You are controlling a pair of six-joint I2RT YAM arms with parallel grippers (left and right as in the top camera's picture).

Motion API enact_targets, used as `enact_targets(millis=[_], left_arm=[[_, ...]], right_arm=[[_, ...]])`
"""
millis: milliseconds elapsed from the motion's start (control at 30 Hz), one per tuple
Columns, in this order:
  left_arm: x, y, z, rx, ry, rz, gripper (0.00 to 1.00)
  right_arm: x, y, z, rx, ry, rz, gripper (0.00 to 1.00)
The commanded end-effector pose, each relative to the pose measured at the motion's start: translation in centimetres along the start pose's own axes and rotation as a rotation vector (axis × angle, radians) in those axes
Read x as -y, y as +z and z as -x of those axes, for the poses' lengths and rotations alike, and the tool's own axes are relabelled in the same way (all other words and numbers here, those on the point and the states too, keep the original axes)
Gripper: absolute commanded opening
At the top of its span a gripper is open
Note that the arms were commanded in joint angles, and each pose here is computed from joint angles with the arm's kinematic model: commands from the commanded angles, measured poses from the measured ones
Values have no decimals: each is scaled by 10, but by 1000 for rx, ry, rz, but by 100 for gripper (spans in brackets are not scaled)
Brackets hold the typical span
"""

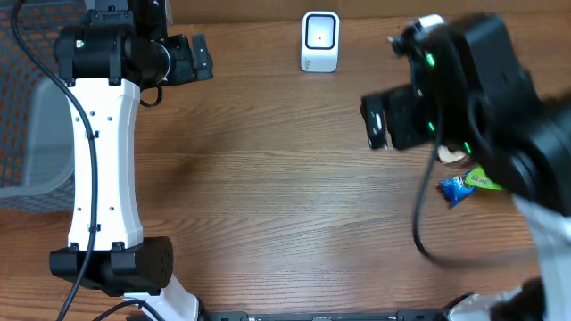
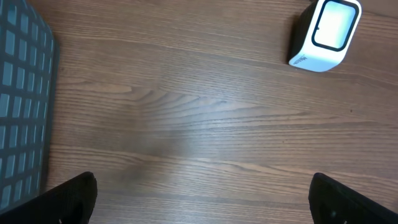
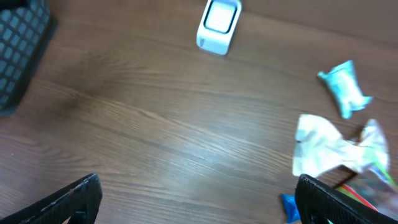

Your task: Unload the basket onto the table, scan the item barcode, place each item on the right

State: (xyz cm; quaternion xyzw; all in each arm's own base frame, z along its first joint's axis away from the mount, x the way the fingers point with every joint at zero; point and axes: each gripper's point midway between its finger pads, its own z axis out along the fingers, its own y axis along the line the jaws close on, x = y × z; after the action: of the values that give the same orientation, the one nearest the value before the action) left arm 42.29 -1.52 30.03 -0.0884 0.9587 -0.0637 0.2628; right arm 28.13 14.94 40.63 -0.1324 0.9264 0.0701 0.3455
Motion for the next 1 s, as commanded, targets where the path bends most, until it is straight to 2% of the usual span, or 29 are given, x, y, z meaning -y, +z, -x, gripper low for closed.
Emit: enact_targets(millis=[0, 167, 333, 433, 533, 967], left_arm=[[2, -8, 2, 21, -12, -11, 100], [2, -8, 2, 21, -12, -10, 100], [2, -8, 2, 21, -12, -11, 100], [2, -8, 2, 21, -12, -10, 100], [2, -8, 2, 21, -12, -10, 100], [2, -8, 2, 21, -12, -11, 100]], right_arm=[[18, -31, -10, 88, 79, -118, 100], [34, -31, -59, 135, 217, -215, 100], [30, -21, -103, 193, 348, -91, 100], [18, -13, -129, 127, 357, 12, 100], [22, -11, -151, 57, 334, -7, 100], [31, 2, -137, 128, 326, -90, 100]])
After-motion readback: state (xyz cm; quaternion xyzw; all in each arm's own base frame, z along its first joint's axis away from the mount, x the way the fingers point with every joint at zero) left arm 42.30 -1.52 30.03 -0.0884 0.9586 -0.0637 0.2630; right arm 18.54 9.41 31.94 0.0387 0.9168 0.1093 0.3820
